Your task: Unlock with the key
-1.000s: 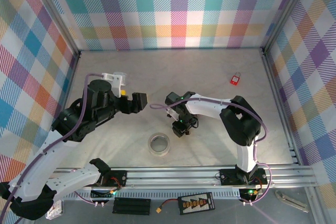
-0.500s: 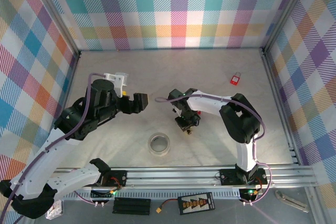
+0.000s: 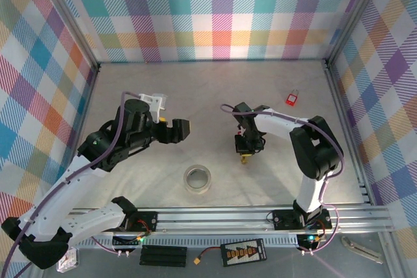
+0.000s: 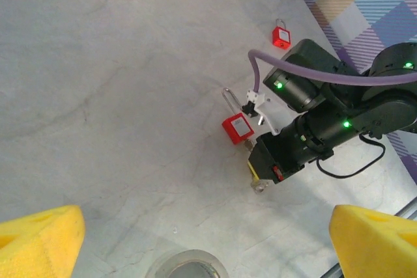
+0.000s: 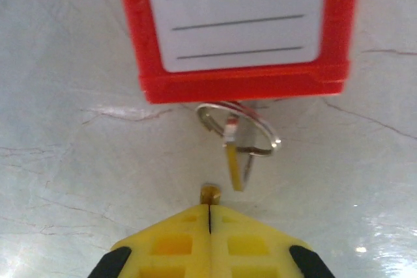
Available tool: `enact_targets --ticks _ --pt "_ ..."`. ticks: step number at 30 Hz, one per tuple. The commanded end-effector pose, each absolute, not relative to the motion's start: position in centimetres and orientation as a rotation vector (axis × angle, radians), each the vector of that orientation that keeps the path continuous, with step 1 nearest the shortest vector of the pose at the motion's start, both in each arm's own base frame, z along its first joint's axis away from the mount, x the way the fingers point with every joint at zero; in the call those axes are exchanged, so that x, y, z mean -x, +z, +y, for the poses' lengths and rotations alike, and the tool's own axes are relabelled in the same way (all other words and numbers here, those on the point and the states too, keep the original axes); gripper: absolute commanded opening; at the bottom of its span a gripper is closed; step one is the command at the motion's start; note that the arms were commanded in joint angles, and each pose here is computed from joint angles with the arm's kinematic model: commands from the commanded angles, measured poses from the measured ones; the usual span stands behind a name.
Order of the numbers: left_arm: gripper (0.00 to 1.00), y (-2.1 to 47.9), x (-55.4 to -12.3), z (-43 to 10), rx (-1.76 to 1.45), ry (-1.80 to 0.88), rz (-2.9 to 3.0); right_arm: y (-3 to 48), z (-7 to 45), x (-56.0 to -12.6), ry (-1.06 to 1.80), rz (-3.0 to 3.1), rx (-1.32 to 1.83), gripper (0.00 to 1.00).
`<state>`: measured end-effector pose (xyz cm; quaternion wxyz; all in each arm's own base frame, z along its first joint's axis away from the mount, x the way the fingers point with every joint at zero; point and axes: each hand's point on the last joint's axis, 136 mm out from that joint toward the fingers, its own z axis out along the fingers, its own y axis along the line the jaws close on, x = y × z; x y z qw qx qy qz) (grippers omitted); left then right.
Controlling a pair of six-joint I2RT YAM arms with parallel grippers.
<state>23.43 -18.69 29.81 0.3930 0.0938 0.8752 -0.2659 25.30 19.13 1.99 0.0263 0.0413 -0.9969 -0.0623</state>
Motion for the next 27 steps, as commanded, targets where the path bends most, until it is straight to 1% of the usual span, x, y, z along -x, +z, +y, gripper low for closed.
enact_targets --ticks 1,7,11,12,13,14,15,16,20,22,27 --pt "0.95 29.8 -23.2 -20.0 -0.234 -0.772 2.203 3.6 19.0 -26.2 -0.234 -3.146 -0.046 0.00" --pt "0.95 28.9 -23.0 -21.5 -0.236 -0.847 2.187 8.4 18.6 -27.7 -0.388 -3.248 0.005 0.00" --pt "0.95 28.1 -23.1 -22.3 -0.250 -0.859 2.203 9.8 18.7 -27.7 -0.439 -3.232 -0.054 0.00" --pt "0.95 27.9 -23.1 -22.6 -0.257 -0.863 2.206 9.9 18.8 -27.5 -0.448 -3.220 -0.078 0.08" --pt "0.95 27.7 -23.1 -22.9 -0.266 -0.863 2.210 9.7 19.0 -27.2 -0.468 -3.205 -0.095 0.21" --pt "0.95 27.7 -23.0 -23.1 -0.276 -0.867 2.210 9.4 19.1 -26.8 -0.482 -3.191 -0.115 0.31" --pt "0.95 27.6 -23.0 -23.4 -0.287 -0.873 2.207 9.2 19.2 -26.5 -0.502 -3.181 -0.136 0.37" --pt "0.95 27.7 -22.8 -23.7 -0.303 -0.890 2.198 9.0 19.5 -26.0 -0.544 -3.167 -0.170 0.41" --pt "0.95 28.3 -22.3 -24.6 -0.348 -0.935 2.158 8.0 20.3 -24.4 -0.672 -3.120 -0.325 0.48" --pt "0.95 28.4 -22.2 -24.6 -0.360 -0.939 2.150 7.6 20.6 -23.7 -0.715 -3.097 -0.390 0.49" --pt "0.95 28.3 -22.3 -24.2 -0.361 -0.896 2.162 6.2 20.5 -23.0 -0.697 -3.082 -0.498 0.49"
